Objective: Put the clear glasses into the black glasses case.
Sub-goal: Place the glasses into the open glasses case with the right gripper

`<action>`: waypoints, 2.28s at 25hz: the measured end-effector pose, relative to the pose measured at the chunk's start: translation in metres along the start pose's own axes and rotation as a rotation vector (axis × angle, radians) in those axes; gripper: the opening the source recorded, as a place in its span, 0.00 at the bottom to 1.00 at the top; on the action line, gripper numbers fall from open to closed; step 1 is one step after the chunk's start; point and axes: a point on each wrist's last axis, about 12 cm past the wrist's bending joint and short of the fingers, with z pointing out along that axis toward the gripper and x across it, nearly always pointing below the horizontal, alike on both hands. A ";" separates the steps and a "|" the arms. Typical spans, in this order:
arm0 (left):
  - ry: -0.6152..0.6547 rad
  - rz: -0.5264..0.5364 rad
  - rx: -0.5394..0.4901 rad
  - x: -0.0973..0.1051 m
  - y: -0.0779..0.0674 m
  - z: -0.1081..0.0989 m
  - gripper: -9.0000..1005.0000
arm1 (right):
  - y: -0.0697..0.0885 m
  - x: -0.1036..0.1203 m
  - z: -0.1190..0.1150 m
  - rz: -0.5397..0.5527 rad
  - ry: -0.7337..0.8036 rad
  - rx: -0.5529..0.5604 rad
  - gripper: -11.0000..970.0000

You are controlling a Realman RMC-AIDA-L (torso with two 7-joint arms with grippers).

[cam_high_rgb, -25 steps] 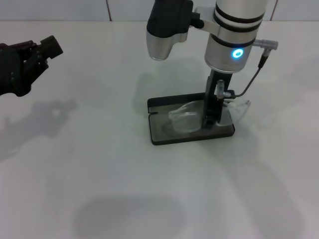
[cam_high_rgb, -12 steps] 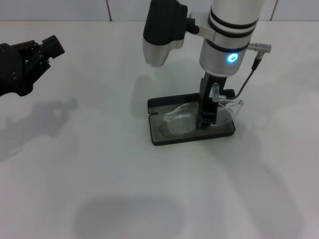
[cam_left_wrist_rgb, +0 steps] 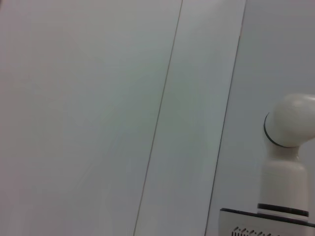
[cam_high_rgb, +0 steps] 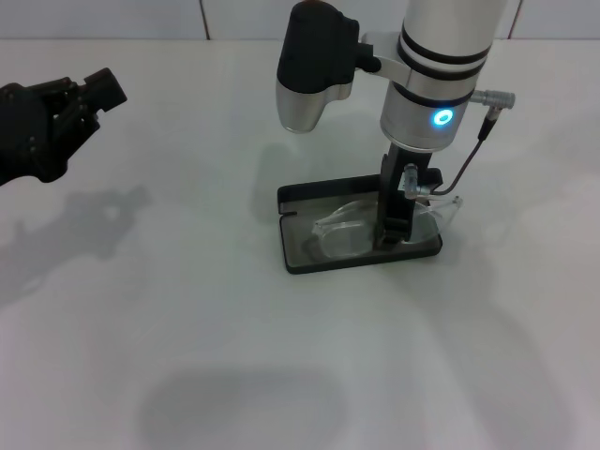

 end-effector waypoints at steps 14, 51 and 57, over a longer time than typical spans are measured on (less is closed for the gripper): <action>-0.003 0.003 0.001 0.000 0.000 0.001 0.08 | -0.004 -0.003 -0.001 -0.002 -0.018 0.032 0.25; -0.001 -0.005 -0.010 0.002 -0.001 -0.003 0.08 | 0.001 -0.008 -0.008 -0.014 -0.050 -0.024 0.06; -0.001 -0.005 -0.010 0.002 -0.001 -0.003 0.08 | -0.002 -0.008 -0.013 -0.001 -0.062 -0.019 0.06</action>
